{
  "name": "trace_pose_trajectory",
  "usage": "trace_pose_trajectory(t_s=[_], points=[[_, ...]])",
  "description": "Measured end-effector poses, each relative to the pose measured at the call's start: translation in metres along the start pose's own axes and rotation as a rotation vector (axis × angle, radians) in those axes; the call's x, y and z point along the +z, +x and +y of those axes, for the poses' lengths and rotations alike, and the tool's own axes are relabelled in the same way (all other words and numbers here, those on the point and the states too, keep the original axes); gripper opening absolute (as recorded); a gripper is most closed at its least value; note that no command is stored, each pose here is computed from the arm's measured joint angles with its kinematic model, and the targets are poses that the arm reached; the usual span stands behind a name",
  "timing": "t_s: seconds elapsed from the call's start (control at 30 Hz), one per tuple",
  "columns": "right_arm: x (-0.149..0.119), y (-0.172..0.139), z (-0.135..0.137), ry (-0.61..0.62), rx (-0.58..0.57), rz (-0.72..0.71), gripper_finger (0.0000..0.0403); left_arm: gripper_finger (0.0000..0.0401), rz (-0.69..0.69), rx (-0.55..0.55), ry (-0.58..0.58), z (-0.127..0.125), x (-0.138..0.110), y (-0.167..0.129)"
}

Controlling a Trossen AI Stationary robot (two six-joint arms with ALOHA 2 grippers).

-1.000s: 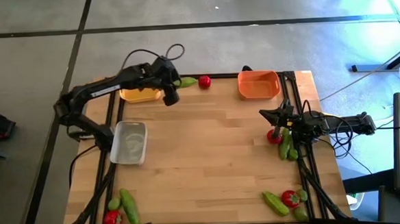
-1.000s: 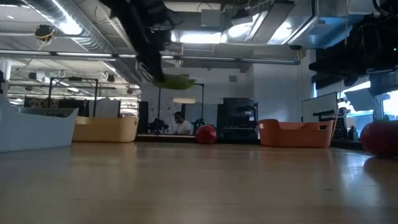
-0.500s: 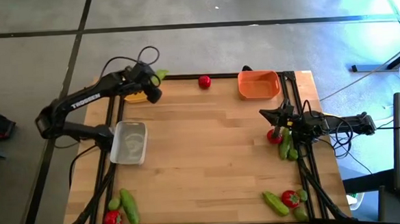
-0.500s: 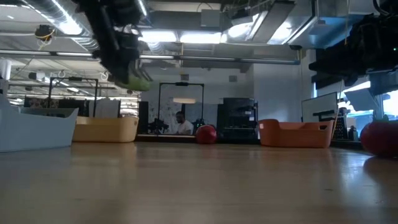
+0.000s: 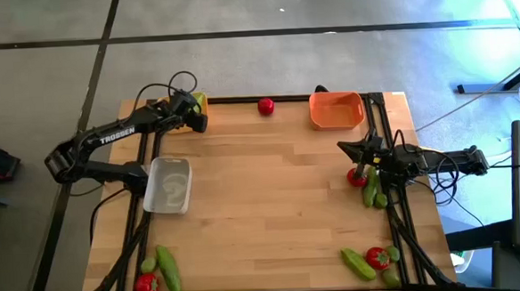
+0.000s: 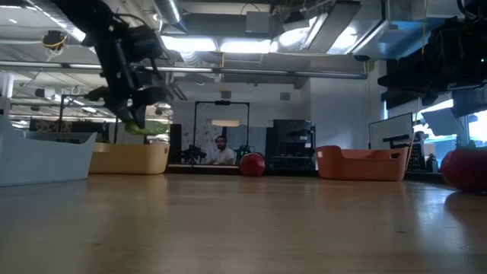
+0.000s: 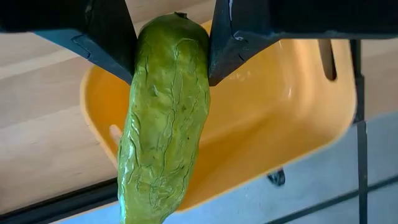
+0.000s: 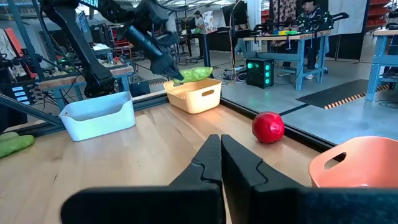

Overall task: Sort produce into baskets
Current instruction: Put the top green cucumber into the yellow bin

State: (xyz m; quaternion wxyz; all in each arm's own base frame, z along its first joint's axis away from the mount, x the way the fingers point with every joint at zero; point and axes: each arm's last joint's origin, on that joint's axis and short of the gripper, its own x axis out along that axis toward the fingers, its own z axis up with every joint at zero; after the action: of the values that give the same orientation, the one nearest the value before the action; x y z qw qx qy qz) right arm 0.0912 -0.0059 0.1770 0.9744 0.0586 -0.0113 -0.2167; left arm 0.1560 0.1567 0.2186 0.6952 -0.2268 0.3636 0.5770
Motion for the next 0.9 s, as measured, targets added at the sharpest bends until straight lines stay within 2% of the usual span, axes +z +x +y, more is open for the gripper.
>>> trace_pose_trajectory(t_s=[0.1,0.43,0.9], points=[[0.000,0.000,0.000,0.000,-0.002,-0.001,0.0007,0.0161,0.003,-0.010,-0.038,0.000,-0.008,0.007],[0.000,0.000,-0.001,-0.005,-0.024,-0.004,0.0007,0.0161,-0.012,-0.032,-0.057,0.001,-0.026,0.022],[0.000,0.000,-0.001,-0.023,-0.026,-0.005,0.0007,0.0161,0.004,-0.047,0.040,0.000,-0.028,0.022]])
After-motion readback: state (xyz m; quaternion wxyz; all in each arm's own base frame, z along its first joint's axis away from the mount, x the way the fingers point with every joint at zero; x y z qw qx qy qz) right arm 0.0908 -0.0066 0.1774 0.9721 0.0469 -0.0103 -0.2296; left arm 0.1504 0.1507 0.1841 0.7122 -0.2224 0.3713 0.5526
